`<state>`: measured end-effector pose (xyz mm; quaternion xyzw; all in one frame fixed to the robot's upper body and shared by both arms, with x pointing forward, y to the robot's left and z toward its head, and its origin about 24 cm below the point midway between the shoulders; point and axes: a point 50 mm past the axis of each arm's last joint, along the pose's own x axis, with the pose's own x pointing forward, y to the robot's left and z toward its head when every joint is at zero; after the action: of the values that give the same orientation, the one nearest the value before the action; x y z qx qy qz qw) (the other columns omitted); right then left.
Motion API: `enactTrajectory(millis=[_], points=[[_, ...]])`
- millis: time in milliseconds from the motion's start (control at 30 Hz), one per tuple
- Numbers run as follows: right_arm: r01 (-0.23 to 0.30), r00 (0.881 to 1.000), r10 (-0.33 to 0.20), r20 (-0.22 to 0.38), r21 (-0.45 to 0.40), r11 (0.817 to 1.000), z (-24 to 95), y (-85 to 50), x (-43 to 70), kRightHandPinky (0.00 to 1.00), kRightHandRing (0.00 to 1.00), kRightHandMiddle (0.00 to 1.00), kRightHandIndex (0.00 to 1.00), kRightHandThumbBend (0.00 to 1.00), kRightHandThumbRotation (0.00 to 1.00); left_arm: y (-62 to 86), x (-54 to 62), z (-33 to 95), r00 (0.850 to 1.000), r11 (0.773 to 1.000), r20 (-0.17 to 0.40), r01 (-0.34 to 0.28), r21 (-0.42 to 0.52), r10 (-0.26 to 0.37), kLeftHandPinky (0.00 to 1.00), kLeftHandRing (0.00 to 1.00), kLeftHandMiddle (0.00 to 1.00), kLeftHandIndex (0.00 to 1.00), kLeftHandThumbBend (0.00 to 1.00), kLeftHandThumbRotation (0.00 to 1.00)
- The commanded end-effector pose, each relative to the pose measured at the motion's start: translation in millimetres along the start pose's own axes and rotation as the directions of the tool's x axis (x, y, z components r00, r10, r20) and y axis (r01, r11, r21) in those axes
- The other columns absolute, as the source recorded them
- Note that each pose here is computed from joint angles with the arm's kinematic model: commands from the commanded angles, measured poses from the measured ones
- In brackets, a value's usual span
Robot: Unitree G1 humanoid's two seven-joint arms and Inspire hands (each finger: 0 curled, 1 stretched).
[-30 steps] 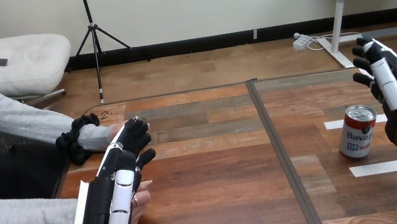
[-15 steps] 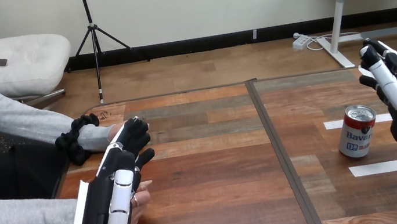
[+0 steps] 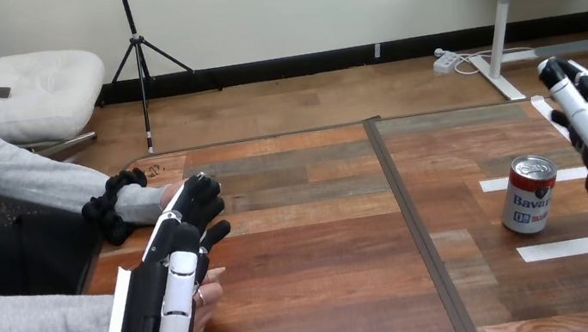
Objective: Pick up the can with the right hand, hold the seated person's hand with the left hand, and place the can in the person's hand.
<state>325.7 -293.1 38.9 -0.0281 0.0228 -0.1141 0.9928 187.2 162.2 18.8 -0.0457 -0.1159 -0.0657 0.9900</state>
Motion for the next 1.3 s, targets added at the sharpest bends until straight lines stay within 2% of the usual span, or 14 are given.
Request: enactTrajectory(millis=[0, 433, 667, 700, 733, 833, 867, 933, 1033, 1267], points=[[0.014, 0.997, -0.012, 0.080, -0.026, 1.000, 32.8, -0.7, 17.1, 0.98, 0.97, 0.95, 0.93, 0.75, 0.70, -3.1, 8.3, 12.4, 0.997, 1.000, 0.072, 0.011, 0.012, -0.012, 0.83, 0.88, 0.88, 0.87, 0.65, 0.88], [0.034, 0.998, -0.032, 0.054, -0.039, 0.999, 30.2, -3.3, 17.2, 0.97, 0.96, 0.94, 0.92, 0.79, 0.73, -3.0, 7.2, 13.0, 0.997, 1.000, 0.072, 0.016, 0.009, -0.017, 0.83, 0.89, 0.88, 0.86, 0.62, 0.88], [0.051, 0.998, -0.047, 0.041, -0.101, 0.994, 29.5, -4.8, 17.3, 0.98, 0.97, 0.96, 0.93, 0.87, 0.74, -2.8, 6.6, 13.4, 0.997, 1.000, 0.071, 0.013, 0.013, -0.013, 0.83, 0.89, 0.87, 0.86, 0.62, 0.88], [0.055, 0.998, -0.051, 0.041, -0.111, 0.992, 29.5, -4.9, 17.2, 0.94, 0.93, 0.94, 0.93, 0.89, 0.73, -2.8, 6.7, 13.4, 0.997, 1.000, 0.072, 0.012, 0.013, -0.013, 0.83, 0.89, 0.87, 0.86, 0.62, 0.88], [0.058, 0.998, -0.054, 0.041, -0.118, 0.991, 29.5, -4.9, 17.2, 0.80, 0.88, 0.90, 0.93, 0.92, 0.72, -2.8, 6.7, 13.4, 0.997, 1.000, 0.072, 0.011, 0.014, -0.012, 0.83, 0.88, 0.87, 0.86, 0.62, 0.88], [0.070, 0.997, -0.065, 0.036, -0.140, 0.988, 29.2, -5.2, 17.3, 0.62, 0.78, 0.83, 0.92, 0.96, 0.69, -2.4, 6.9, 12.7, 0.997, 1.000, 0.074, 0.010, 0.014, -0.011, 0.83, 0.88, 0.87, 0.86, 0.63, 0.88], [0.070, 0.997, -0.066, 0.033, -0.138, 0.988, 29.2, -5.2, 17.5, 0.56, 0.75, 0.81, 0.91, 0.97, 0.69, -2.1, 7.0, 12.3, 0.997, 1.000, 0.074, 0.009, 0.013, -0.010, 0.82, 0.88, 0.87, 0.86, 0.63, 0.88], [0.070, 0.997, -0.067, 0.031, -0.132, 0.989, 29.2, -5.2, 17.8, 0.53, 0.76, 0.82, 0.91, 0.98, 0.61, -1.9, 7.1, 11.9, 0.997, 1.000, 0.075, 0.009, 0.012, -0.010, 0.82, 0.88, 0.87, 0.86, 0.63, 0.88], [0.065, 0.998, -0.063, 0.024, -0.130, 0.989, 29.3, -5.2, 18.2, 0.56, 0.80, 0.84, 0.91, 0.99, 0.52, -2.0, 7.0, 12.0, 0.997, 1.000, 0.073, 0.011, 0.009, -0.011, 0.82, 0.87, 0.86, 0.86, 0.64, 0.88], [0.050, 0.999, -0.050, 0.004, -0.146, 0.988, 29.4, -5.0, 19.2, 0.68, 0.87, 0.89, 0.93, 1.00, 0.38, -2.3, 6.8, 12.8, 0.997, 1.000, 0.071, 0.012, 0.005, -0.013, 0.82, 0.88, 0.87, 0.86, 0.64, 0.87]])
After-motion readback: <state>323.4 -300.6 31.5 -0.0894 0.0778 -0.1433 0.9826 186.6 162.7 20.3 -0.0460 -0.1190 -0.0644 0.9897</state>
